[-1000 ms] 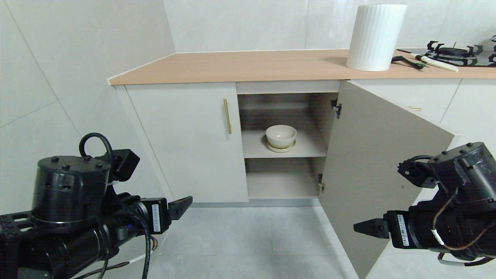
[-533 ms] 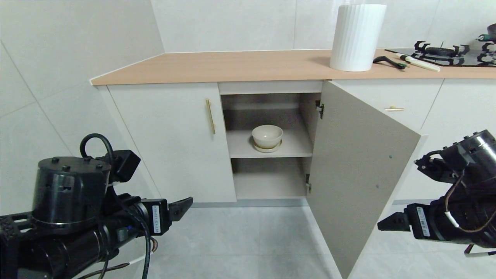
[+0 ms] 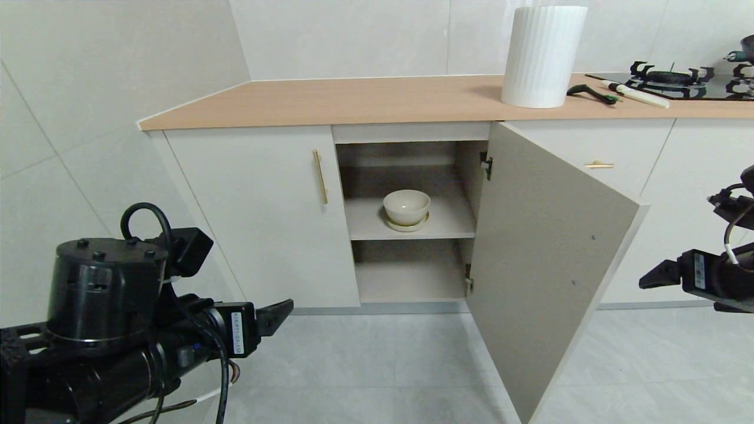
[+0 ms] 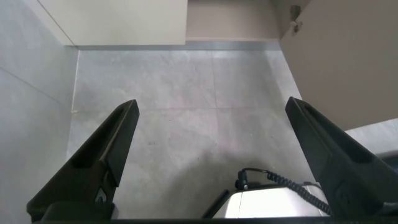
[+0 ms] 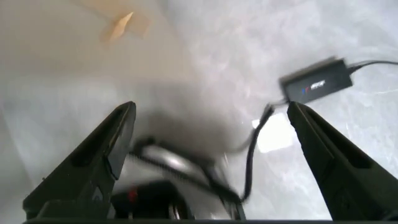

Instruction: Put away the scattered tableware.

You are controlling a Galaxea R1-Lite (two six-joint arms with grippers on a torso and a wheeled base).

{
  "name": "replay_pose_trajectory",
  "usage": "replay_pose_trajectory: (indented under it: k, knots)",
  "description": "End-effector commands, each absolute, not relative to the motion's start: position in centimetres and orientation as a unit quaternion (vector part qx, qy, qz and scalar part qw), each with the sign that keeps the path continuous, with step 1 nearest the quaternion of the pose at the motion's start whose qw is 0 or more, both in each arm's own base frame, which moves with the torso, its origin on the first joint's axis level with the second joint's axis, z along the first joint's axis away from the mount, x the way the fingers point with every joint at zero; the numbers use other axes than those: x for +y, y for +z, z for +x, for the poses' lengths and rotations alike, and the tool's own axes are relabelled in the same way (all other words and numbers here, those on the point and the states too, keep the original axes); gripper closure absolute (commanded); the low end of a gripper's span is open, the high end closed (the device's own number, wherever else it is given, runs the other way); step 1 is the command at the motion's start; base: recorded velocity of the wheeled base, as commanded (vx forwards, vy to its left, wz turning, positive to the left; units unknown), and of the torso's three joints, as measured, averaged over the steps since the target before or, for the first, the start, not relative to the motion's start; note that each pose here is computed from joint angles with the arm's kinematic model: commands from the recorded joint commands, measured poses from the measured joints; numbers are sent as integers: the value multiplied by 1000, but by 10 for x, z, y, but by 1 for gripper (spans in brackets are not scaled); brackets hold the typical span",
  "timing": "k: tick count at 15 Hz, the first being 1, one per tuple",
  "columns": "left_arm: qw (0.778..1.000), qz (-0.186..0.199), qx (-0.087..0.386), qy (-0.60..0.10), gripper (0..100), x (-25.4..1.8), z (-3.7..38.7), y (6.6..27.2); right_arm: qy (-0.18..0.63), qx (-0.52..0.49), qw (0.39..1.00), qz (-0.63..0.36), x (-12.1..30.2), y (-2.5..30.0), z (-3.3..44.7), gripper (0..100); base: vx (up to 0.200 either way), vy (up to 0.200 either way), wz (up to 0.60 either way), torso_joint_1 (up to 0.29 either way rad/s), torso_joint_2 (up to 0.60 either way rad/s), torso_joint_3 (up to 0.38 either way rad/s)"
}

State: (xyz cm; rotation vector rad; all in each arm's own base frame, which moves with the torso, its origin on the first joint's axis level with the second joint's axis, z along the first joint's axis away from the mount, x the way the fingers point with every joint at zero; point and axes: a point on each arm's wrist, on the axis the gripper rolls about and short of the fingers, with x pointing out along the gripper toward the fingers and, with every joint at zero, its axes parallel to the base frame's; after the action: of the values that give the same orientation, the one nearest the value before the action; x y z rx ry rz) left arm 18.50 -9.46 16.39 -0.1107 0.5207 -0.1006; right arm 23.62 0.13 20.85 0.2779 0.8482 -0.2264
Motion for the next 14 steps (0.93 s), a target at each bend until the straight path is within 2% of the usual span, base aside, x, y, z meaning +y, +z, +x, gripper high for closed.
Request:
replay_pose_trajectory:
  k: [1,4,9,14]
  knots:
    - [964,-55,257,-49,0,-95,185,164,-131,417,887,147,-7,192,256,0,0,0,0,0,0,0]
    - [964,-55,257,-49,0,-95,185,164,-150,379,890,204,-8,186,277,0,0,0,0,0,0,0]
    - [964,-55,255,-49,0,-94,185,164,-150,336,894,255,-3,191,284,0,0,0,0,0,0,0]
    - [964,-58,254,-49,0,-95,186,165,-111,346,899,244,22,192,281,0,0,0,0,0,0,0]
